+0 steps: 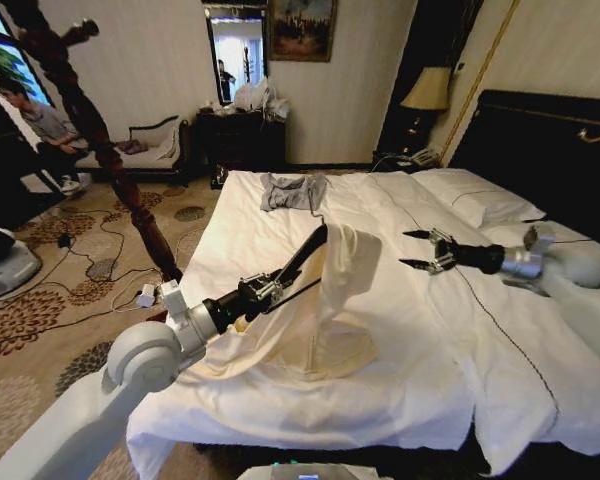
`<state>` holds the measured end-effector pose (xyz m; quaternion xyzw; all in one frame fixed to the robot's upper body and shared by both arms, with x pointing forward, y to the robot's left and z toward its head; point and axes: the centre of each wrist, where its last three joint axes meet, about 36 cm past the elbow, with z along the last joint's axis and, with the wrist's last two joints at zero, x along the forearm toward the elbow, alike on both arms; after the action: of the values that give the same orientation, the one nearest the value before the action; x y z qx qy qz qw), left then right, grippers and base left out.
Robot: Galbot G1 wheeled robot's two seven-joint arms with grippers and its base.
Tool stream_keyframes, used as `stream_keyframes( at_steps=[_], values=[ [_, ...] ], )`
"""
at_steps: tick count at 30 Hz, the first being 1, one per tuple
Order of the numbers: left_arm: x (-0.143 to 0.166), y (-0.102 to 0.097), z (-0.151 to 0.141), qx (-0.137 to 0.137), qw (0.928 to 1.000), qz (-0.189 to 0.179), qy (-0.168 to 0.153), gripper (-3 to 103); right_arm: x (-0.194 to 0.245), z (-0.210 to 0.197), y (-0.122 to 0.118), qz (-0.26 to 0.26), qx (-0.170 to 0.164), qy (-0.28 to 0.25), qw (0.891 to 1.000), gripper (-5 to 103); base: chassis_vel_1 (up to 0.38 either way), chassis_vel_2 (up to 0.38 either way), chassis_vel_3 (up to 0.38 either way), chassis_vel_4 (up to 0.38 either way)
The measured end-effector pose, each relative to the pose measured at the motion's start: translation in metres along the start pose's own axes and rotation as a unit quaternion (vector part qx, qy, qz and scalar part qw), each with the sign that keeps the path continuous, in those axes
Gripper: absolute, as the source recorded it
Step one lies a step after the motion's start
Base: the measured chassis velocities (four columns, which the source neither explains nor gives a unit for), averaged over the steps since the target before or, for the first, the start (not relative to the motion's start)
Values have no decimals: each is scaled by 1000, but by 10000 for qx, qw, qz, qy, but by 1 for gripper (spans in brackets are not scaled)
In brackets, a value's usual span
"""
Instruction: Pick up the clothes from the bed and hang them on the clothes hanger.
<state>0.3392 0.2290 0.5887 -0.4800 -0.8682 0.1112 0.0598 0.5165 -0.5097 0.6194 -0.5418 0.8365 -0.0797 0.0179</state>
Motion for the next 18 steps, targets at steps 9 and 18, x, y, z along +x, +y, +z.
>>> stream_keyframes(
  at_steps=[9,18],
  values=[
    [-5,-17,3,3,9993,323,203,18,-4,0,5,-679,8,192,9975,100,0,0,0,0],
    [-3,-25,-1,-69,9988,451,186,18,0,-1,5,-1930,-295,479,9796,101,0,0,0,0]
  ],
)
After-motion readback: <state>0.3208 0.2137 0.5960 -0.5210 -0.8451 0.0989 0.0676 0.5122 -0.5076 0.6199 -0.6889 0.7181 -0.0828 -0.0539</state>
